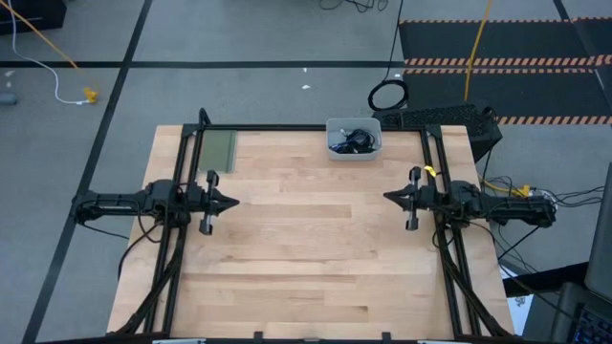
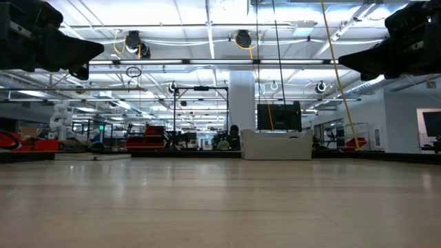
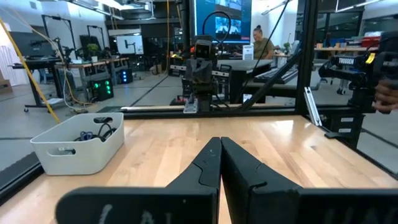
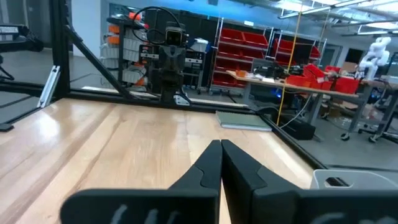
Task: Pick and place USB-C Cables
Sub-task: Return to Home Position
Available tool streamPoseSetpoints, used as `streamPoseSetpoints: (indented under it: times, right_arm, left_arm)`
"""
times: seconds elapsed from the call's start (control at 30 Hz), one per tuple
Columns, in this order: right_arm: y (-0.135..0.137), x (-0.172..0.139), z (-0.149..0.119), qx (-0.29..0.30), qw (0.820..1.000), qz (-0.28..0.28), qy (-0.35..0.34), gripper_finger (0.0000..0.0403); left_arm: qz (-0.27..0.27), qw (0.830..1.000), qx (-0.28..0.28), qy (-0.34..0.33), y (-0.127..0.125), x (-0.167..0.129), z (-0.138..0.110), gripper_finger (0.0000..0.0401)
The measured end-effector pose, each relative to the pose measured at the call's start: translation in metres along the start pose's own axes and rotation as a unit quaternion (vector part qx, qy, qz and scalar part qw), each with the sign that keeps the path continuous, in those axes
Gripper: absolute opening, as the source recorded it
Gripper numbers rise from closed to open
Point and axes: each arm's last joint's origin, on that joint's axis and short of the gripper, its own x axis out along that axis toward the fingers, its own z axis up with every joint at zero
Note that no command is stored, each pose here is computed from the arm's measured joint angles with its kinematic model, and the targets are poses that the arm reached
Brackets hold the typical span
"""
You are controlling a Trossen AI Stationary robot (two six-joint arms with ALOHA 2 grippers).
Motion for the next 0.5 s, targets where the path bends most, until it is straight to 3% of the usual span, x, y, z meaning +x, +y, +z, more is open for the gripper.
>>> streamPoseSetpoints:
  times: [0.5]
  right_arm:
    - [0.001,0.0004,-0.0014,0.027,1.0,0.014,0.007,0.0]
  left_arm:
    - [-0.001,0.999,-0.013,0.029,-0.0002,-0.0002,-0.0057,0.001]
